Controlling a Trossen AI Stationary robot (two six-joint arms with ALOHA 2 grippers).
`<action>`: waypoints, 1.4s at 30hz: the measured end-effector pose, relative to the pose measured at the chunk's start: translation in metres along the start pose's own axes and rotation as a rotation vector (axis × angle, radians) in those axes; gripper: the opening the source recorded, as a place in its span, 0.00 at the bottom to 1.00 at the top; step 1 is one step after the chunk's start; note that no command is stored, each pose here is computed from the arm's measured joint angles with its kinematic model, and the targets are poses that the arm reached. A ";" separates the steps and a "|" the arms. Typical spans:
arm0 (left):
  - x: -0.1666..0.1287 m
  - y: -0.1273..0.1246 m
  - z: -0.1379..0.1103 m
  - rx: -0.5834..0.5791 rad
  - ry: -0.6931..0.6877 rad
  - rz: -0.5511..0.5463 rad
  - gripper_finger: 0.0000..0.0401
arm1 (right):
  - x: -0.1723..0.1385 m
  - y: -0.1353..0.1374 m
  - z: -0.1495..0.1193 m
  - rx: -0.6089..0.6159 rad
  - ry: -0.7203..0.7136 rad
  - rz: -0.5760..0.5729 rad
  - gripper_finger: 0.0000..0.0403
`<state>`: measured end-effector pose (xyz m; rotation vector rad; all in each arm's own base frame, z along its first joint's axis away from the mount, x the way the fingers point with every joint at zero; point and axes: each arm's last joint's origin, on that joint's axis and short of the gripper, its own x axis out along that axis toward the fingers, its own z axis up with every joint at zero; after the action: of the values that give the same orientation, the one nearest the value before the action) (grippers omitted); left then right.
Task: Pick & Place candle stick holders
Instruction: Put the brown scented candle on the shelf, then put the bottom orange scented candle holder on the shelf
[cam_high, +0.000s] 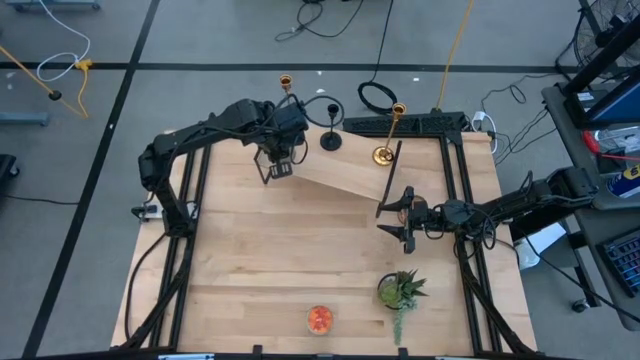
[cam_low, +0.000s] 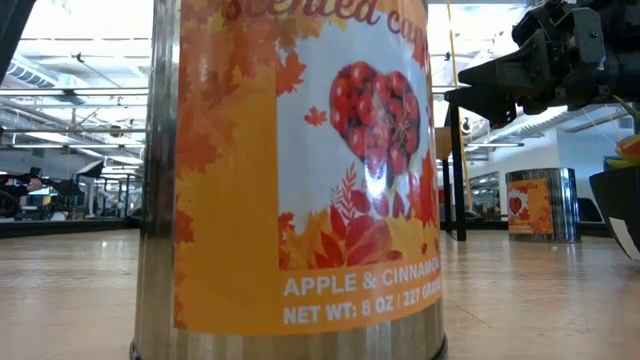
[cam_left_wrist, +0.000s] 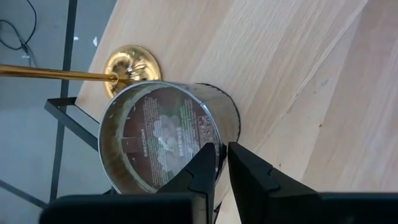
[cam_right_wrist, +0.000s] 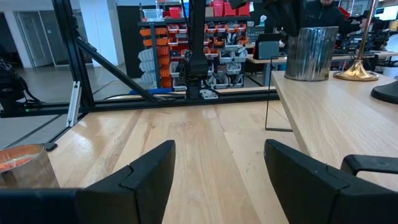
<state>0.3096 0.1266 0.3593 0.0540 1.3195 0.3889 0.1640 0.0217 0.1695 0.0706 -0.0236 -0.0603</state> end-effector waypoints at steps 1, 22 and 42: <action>0.000 0.000 0.000 0.000 0.003 0.000 0.12 | 0.000 0.000 0.000 0.000 0.000 0.000 0.60; -0.036 -0.043 -0.006 0.081 -0.095 0.068 0.43 | 0.000 0.000 0.000 0.000 0.000 0.000 0.60; -0.075 -0.237 -0.023 0.231 -0.291 -0.283 0.43 | 0.000 0.000 0.000 0.000 0.000 0.000 0.60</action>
<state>0.3313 -0.1217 0.3621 0.1117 1.0599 -0.0145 0.1640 0.0217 0.1694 0.0705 -0.0232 -0.0603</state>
